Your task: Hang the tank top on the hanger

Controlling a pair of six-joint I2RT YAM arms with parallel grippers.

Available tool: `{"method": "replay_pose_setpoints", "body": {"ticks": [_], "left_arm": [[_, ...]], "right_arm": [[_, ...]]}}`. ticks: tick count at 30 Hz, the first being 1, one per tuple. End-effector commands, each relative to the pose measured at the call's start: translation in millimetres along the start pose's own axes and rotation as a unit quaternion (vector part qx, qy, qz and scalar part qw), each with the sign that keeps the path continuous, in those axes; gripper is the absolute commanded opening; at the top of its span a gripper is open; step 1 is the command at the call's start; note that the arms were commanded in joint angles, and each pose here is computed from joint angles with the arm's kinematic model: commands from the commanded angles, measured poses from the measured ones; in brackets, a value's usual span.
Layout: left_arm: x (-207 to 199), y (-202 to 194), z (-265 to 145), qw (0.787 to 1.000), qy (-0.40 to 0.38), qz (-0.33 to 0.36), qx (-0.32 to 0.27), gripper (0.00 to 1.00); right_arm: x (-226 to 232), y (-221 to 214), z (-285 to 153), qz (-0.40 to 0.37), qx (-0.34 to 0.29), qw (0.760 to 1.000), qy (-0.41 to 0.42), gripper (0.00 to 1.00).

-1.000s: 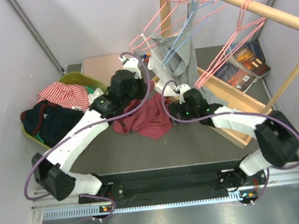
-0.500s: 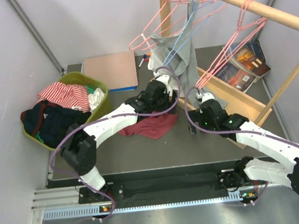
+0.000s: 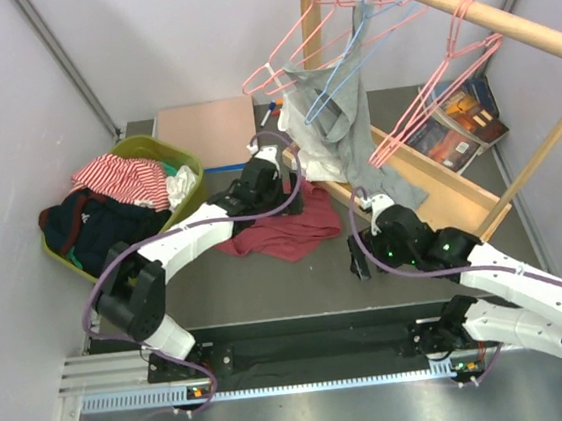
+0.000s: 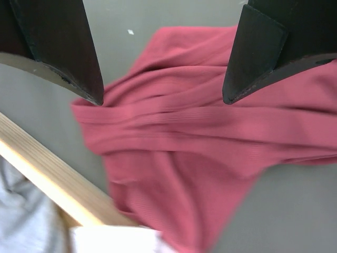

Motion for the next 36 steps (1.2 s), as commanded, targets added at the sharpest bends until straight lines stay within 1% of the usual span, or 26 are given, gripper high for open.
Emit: {"method": "replay_pose_setpoints", "body": {"ticks": [1, 3, 5, 6, 7, 9, 10, 11, 12, 14, 15, 17, 18, 20, 21, 23, 24, 27, 32, 33, 34, 35, 36], "left_arm": [[23.6, 22.1, -17.5, 0.998, 0.025, -0.023, -0.058, 0.99], [31.4, 22.8, -19.2, 0.997, 0.035, -0.029, -0.061, 0.99], [43.9, 25.1, -19.2, 0.996, 0.052, -0.037, -0.065, 0.99], [48.3, 27.4, -20.2, 0.995, 0.058, -0.041, -0.069, 0.99], [57.2, 28.3, -20.9, 0.994, 0.069, -0.046, -0.07, 0.99], [64.4, 29.9, -22.3, 0.993, 0.078, -0.049, -0.073, 0.99], [70.3, 31.8, -24.7, 0.992, 0.084, -0.05, -0.077, 0.99], [73.3, 33.3, -26.0, 0.992, 0.087, -0.05, -0.081, 0.99], [77.5, 33.6, -26.3, 0.991, 0.09, -0.05, -0.081, 0.99], [81.2, 34.9, -27.5, 0.991, 0.093, -0.043, -0.082, 0.99], [83.8, 35.3, -27.7, 0.991, 0.094, -0.043, -0.083, 0.99], [85.3, 35.5, -27.6, 0.991, 0.095, -0.038, -0.084, 0.99], [86.6, 35.5, -27.7, 0.991, 0.096, -0.036, -0.084, 0.99], [88.1, 35.1, -26.7, 0.991, 0.098, -0.035, -0.082, 0.99], [89.2, 35.5, -26.7, 0.991, 0.099, -0.037, -0.083, 0.99], [89.2, 37.0, -26.7, 0.991, 0.097, -0.037, -0.087, 0.99], [89.3, 39.1, -26.4, 0.991, 0.095, -0.037, -0.091, 0.99], [89.1, 42.3, -24.2, 0.991, 0.09, -0.037, -0.094, 0.99], [86.9, 46.9, -21.9, 0.991, 0.081, -0.039, -0.099, 0.99], [86.7, 48.8, -23.2, 0.991, 0.081, -0.039, -0.102, 0.99], [87.3, 49.5, -23.4, 0.991, 0.081, -0.038, -0.103, 0.99], [86.6, 49.8, -24.4, 0.991, 0.081, -0.037, -0.103, 0.99], [86.8, 50.7, -24.6, 0.99, 0.081, -0.036, -0.105, 0.99]], "right_arm": [[26.6, -0.9, -35.9, -0.022, 0.01, 0.999, 0.044, 0.97], [26.0, -3.8, -55.1, -0.005, 0.004, 0.999, 0.051, 0.96], [26.1, 4.2, -75.2, 0.016, -0.028, 0.998, 0.058, 0.95], [21.6, 6.1, -90.7, 0.041, -0.049, 0.996, 0.063, 0.95], [19.0, 17.4, -105.2, 0.059, -0.085, 0.993, 0.058, 0.94], [8.6, 24.8, -130.3, 0.092, -0.125, 0.987, 0.048, 0.91], [5.8, 40.7, -151.2, 0.111, -0.172, 0.978, 0.044, 0.9], [3.0, 47.2, -162.4, 0.127, -0.192, 0.972, 0.039, 0.9], [-2.8, 59.9, -184.1, 0.141, -0.231, 0.962, 0.028, 0.9], [-7.5, 74.0, -204.8, 0.161, -0.27, 0.949, 0.014, 0.89], [-8.7, 89.5, -223.3, 0.172, -0.307, 0.936, 0.006, 0.89], [-7.1, 108.2, -235.2, 0.185, -0.341, 0.921, -0.018, 0.89], [-7.0, 123.6, -252.9, 0.202, -0.379, 0.903, -0.021, 0.89], [5.4, 146.3, -258.1, 0.198, -0.406, 0.892, -0.031, 0.88], [8.7, 157.7, -269.8, 0.204, -0.426, 0.881, -0.029, 0.88], [23.7, 176.9, -270.2, 0.209, -0.442, 0.872, -0.029, 0.87], [27.3, 184.9, -279.3, 0.218, -0.455, 0.863, -0.021, 0.86], [42.4, 204.3, -281.5, 0.223, -0.473, 0.852, -0.014, 0.83], [59.2, 229.4, -256.5, 0.211, -0.467, 0.859, -0.012, 0.81], [56.6, 235.4, -247.9, 0.212, -0.455, 0.865, 0.002, 0.8], [55.2, 238.6, -243.1, 0.221, -0.451, 0.865, 0.012, 0.78], [54.5, 244.3, -244.0, 0.227, -0.458, 0.859, 0.026, 0.77], [49.7, 247.2, -238.1, 0.227, -0.456, 0.86, 0.028, 0.76]]}}
Point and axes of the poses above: each gripper's point midway between its finger pads, its own z axis out along the fingers, its own x axis along the line the jaws close on, y = z × x, the point moved 6 cm from there along -z, back along the fingers, and after that the axes turned 15 degrees about z, right-handed, at the moved point
